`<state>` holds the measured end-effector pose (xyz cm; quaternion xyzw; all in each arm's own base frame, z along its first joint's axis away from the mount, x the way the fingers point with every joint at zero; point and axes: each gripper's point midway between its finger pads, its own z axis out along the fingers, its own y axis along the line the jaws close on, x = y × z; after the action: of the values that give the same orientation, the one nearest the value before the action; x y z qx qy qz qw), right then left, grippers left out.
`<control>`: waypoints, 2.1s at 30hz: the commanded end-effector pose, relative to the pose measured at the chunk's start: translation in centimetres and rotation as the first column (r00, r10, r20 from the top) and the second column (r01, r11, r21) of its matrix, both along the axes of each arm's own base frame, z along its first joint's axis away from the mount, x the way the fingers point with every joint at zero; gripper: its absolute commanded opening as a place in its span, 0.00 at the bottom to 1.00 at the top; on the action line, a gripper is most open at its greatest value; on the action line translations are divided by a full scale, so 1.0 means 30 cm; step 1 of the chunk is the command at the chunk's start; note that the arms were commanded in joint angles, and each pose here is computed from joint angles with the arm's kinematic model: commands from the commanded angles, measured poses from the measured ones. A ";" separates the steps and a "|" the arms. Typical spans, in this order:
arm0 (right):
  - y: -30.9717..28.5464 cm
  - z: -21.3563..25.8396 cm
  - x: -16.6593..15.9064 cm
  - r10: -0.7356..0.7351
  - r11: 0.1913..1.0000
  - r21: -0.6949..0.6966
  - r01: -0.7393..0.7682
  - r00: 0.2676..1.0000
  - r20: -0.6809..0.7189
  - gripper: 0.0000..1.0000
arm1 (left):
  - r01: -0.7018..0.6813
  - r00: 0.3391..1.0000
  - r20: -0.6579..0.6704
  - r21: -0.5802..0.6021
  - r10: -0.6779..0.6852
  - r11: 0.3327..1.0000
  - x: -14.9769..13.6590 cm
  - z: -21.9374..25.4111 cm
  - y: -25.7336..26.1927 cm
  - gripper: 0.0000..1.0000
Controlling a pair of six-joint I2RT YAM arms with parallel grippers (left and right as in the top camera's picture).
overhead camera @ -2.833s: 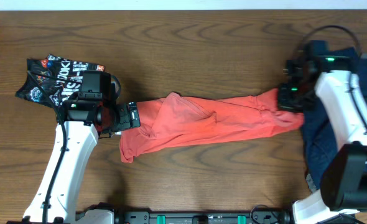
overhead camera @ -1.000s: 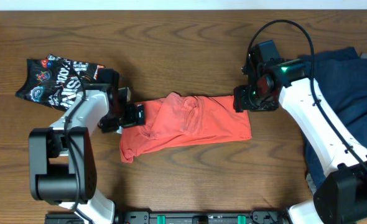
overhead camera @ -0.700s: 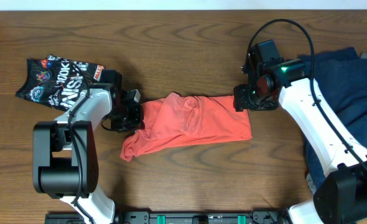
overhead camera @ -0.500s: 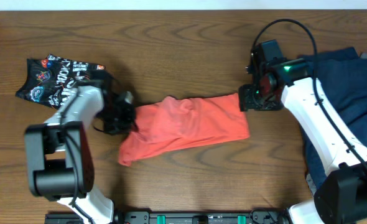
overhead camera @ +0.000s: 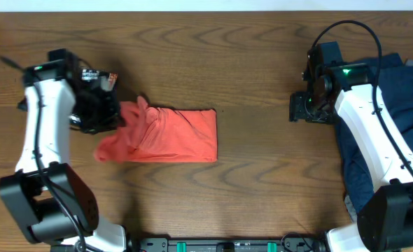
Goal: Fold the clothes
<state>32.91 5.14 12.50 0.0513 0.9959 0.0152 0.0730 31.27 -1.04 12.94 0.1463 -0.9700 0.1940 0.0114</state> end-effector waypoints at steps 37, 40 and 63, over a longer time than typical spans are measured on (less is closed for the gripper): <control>0.186 0.047 0.051 0.187 0.952 0.224 -0.207 0.976 0.111 0.68 | 0.680 0.686 0.392 -0.047 -0.613 0.732 -0.018 0.081 -0.742 0.54; 0.294 0.063 0.064 0.274 0.905 0.286 -0.314 0.946 0.173 0.70 | 0.520 0.751 0.440 0.068 -0.493 0.852 0.120 0.131 -0.586 0.56; 0.318 -0.372 -0.076 0.152 0.969 -0.154 -0.191 0.961 -0.229 0.03 | 0.443 0.865 0.228 0.074 -0.448 0.893 0.224 -0.274 -0.514 0.74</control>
<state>29.00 19.19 1.59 -0.1164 0.9901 0.0457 -0.0634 39.14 -15.65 6.12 -0.1000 -0.9713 0.1979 -0.0863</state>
